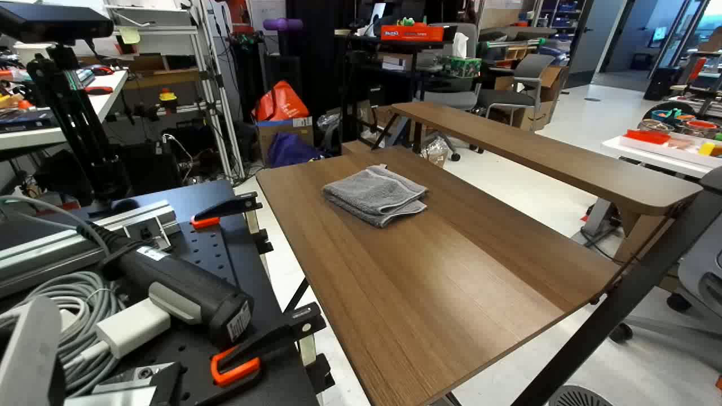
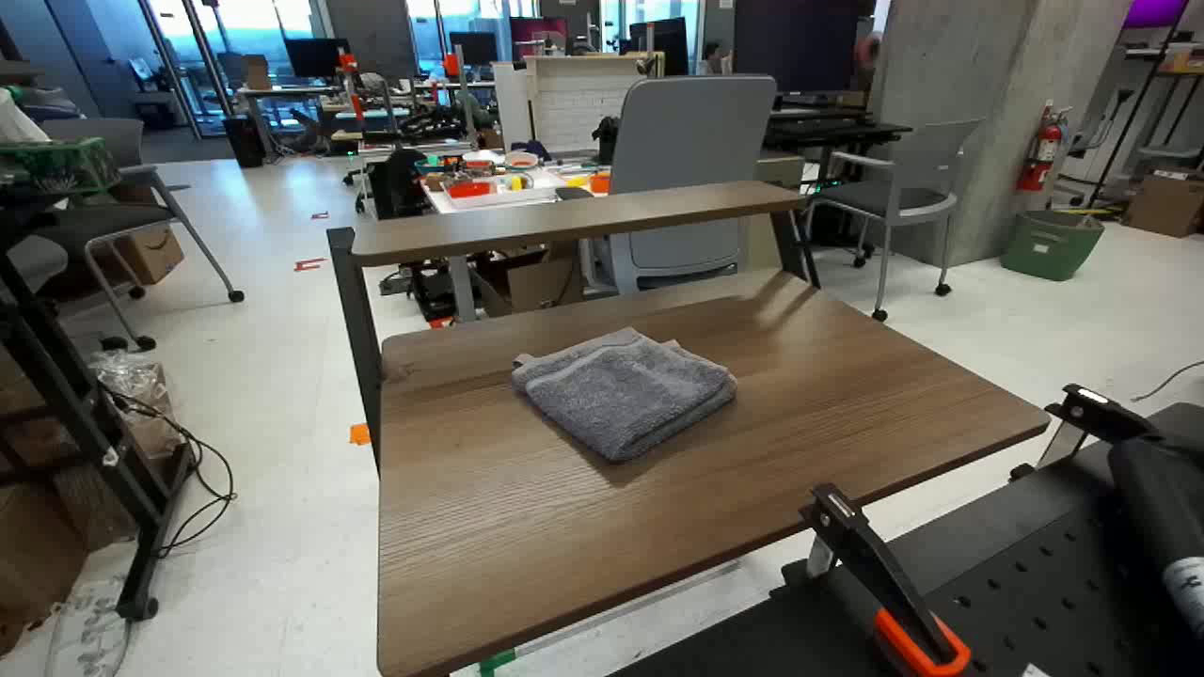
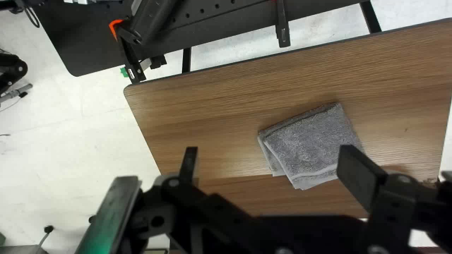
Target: Move the cloth on the table
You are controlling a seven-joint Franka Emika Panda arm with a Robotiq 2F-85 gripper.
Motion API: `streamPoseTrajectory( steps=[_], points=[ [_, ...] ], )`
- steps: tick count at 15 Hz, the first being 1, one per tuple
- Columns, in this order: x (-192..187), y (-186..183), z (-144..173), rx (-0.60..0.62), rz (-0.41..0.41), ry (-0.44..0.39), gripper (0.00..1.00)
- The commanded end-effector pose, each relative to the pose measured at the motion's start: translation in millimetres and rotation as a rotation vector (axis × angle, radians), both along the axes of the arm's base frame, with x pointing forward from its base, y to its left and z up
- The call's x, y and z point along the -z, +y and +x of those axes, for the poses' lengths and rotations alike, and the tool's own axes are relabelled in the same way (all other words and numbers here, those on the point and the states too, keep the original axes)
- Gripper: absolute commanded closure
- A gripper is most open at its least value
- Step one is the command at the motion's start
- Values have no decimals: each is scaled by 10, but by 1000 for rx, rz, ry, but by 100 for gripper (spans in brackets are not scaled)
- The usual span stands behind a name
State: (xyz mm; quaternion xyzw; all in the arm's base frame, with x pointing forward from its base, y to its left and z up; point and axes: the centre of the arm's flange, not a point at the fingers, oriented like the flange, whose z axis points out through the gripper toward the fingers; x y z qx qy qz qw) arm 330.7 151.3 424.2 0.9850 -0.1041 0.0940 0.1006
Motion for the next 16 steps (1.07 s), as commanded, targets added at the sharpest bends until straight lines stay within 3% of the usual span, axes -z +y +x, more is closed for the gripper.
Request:
streamPoseTrajectory(
  steps=[1,5,9,13,16],
  points=[
    [-4,1,1,0,0,-1,0],
    [90,16,191,30,11,-19,0],
    [273,4,558,109,28,-96,0],
    [593,-57,986,136,125,-158,0],
    [943,-55,1336,160,219,-143,0]
  ],
)
